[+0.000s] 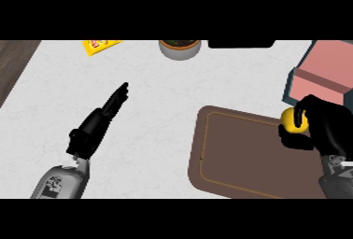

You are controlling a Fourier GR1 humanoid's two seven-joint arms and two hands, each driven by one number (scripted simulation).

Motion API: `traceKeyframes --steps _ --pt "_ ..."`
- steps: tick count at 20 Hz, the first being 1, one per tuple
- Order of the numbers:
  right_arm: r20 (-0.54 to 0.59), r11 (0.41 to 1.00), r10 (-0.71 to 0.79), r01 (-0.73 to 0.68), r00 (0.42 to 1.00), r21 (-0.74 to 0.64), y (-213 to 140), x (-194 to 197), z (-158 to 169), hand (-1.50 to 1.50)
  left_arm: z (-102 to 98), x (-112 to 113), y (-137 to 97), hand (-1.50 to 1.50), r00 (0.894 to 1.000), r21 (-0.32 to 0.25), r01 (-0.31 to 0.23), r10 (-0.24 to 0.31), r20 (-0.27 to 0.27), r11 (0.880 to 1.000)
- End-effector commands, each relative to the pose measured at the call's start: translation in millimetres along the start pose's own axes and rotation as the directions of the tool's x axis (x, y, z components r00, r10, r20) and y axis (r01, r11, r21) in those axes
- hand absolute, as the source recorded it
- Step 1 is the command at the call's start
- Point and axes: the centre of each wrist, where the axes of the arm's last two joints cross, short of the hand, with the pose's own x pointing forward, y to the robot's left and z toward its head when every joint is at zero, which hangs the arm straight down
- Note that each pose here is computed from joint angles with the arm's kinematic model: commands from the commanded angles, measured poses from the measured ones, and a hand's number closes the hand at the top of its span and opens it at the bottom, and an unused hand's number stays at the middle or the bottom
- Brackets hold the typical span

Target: Pick the lemon from the tray and place it in the cardboard box

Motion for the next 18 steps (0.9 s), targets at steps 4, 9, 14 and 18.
traceKeyframes --steps 4,9,14,18 --pt "0.104 0.987 -0.111 0.122 0.988 -0.107 -72.8 7.2 42.2 1.5 -8.6 4.1 3.8 0.0 1.0 0.0 -0.013 0.013 -0.01 1.0" --pt "0.039 0.955 -0.177 0.181 0.983 -0.236 -106.7 12.4 55.7 1.5 7.8 -1.1 1.6 0.0 1.0 -0.013 -0.005 0.005 -0.011 1.0" --pt "-0.03 0.938 -0.227 0.211 0.973 -0.275 -134.6 17.8 60.5 1.5 -4.2 8.6 0.4 0.0 1.0 0.005 0.0 0.0 -0.003 1.0" --pt "-0.071 0.929 -0.243 0.211 0.967 -0.304 -146.4 -9.7 11.8 1.5 -7.5 -3.2 2.2 0.0 1.0 -0.008 0.003 -0.003 0.005 1.0"
